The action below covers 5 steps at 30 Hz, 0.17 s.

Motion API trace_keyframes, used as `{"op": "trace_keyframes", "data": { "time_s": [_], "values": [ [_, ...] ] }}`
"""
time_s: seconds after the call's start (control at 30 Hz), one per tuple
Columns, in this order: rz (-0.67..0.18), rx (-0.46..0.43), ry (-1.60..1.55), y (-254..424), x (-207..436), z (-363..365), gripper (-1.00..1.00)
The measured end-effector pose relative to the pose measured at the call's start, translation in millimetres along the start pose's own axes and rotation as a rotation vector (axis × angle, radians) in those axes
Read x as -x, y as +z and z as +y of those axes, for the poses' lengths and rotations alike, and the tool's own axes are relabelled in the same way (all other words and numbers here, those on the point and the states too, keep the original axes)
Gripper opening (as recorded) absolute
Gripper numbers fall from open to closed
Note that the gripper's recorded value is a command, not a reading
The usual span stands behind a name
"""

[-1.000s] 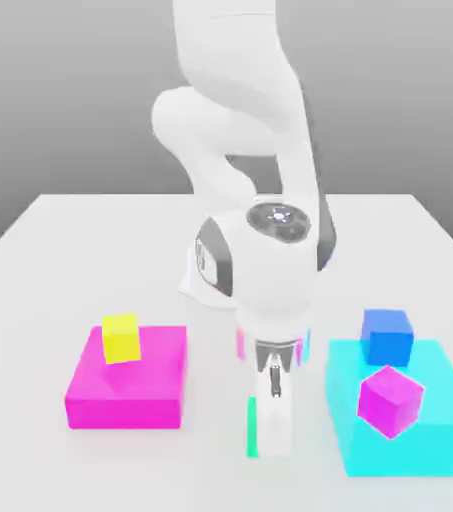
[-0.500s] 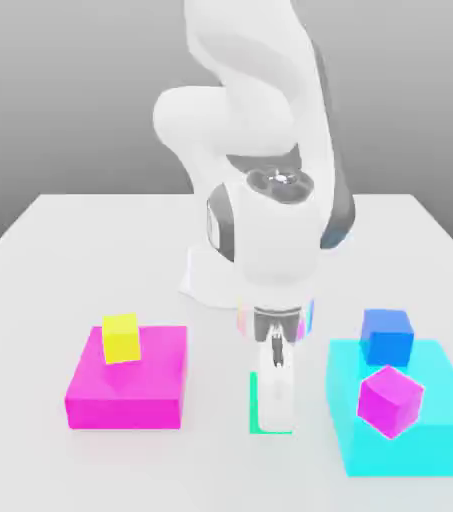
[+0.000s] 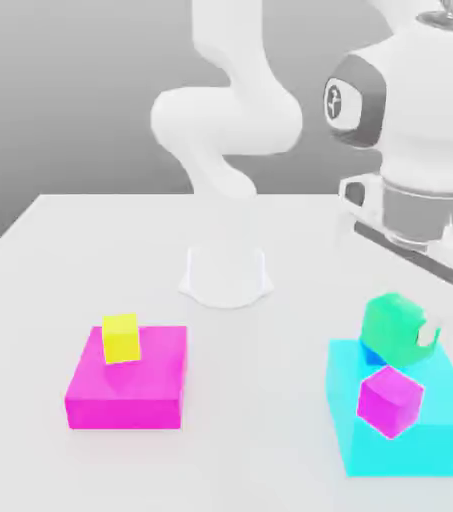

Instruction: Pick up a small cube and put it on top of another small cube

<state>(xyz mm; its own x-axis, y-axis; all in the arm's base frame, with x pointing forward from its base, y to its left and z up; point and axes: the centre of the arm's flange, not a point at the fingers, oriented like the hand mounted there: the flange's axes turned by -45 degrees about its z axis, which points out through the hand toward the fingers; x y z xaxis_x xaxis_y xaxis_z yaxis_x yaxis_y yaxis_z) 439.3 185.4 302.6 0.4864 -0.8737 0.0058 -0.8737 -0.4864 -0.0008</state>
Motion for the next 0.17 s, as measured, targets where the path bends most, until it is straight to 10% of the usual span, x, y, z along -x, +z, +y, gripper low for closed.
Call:
{"op": "trace_keyframes", "data": {
  "time_s": [0.03,0.07,0.17],
  "values": [
    [-0.001,0.0,-0.001,11.0,0.6,0.1,-1.0],
    [-0.003,-0.001,-0.003,20.6,1.7,0.5,1.0],
    [-0.003,-0.001,-0.004,20.6,1.8,0.5,1.0]
  ]
}}
